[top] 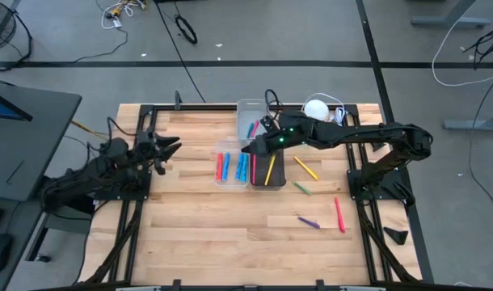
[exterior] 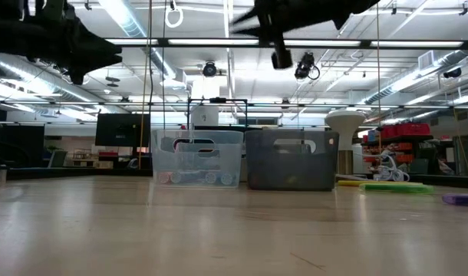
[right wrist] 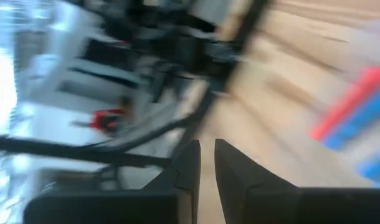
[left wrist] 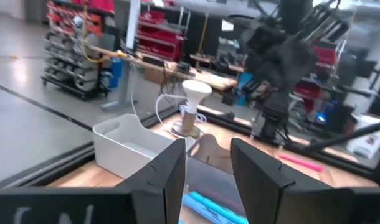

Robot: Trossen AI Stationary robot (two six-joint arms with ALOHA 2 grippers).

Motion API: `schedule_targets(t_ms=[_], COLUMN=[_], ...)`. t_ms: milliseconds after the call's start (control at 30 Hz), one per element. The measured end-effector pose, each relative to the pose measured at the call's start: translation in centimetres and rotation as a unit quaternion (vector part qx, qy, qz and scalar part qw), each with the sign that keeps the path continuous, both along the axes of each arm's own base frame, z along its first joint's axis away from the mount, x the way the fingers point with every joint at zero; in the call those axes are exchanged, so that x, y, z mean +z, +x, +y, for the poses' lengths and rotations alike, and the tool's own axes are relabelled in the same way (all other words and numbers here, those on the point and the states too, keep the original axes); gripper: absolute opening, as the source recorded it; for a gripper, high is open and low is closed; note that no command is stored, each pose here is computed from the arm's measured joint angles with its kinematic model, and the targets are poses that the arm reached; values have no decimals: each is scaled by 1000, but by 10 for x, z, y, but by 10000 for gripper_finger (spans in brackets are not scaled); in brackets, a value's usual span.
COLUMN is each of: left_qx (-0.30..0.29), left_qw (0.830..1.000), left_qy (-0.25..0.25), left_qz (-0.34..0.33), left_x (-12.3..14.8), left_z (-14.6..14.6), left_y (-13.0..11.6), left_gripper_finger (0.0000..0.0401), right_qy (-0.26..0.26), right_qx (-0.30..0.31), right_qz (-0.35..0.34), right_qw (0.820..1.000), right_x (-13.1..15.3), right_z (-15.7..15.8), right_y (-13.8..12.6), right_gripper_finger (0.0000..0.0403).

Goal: Pick & Place Markers
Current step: Put the green pen into the gray bin

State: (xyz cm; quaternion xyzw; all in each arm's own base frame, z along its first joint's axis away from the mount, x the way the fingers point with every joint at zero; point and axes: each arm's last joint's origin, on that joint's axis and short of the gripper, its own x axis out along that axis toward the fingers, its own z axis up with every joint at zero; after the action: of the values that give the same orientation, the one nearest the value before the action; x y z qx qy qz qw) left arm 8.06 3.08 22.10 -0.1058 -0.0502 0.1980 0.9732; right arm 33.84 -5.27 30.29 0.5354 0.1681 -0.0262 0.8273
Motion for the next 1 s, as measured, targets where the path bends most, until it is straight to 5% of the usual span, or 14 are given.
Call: schedule_targets(t_ms=[467,767,1000], left_qx=[6,7,-3], left_qw=[1000,998,1000], left_qy=[-4,-23,-16], left_qz=[5,63,2], left_x=[-21,-32,-51], left_z=[1,1,4], left_y=[1,1,10], left_gripper_finger=[135,135,135], right_qy=[-28,-41,-51], right_qx=[18,20,22], right_qz=[-210,-221,-222], right_qw=[977,974,973], right_x=[41,42,42], right_z=[5,6,6], right_y=[5,5,5], right_gripper_finger=[49,49,49])
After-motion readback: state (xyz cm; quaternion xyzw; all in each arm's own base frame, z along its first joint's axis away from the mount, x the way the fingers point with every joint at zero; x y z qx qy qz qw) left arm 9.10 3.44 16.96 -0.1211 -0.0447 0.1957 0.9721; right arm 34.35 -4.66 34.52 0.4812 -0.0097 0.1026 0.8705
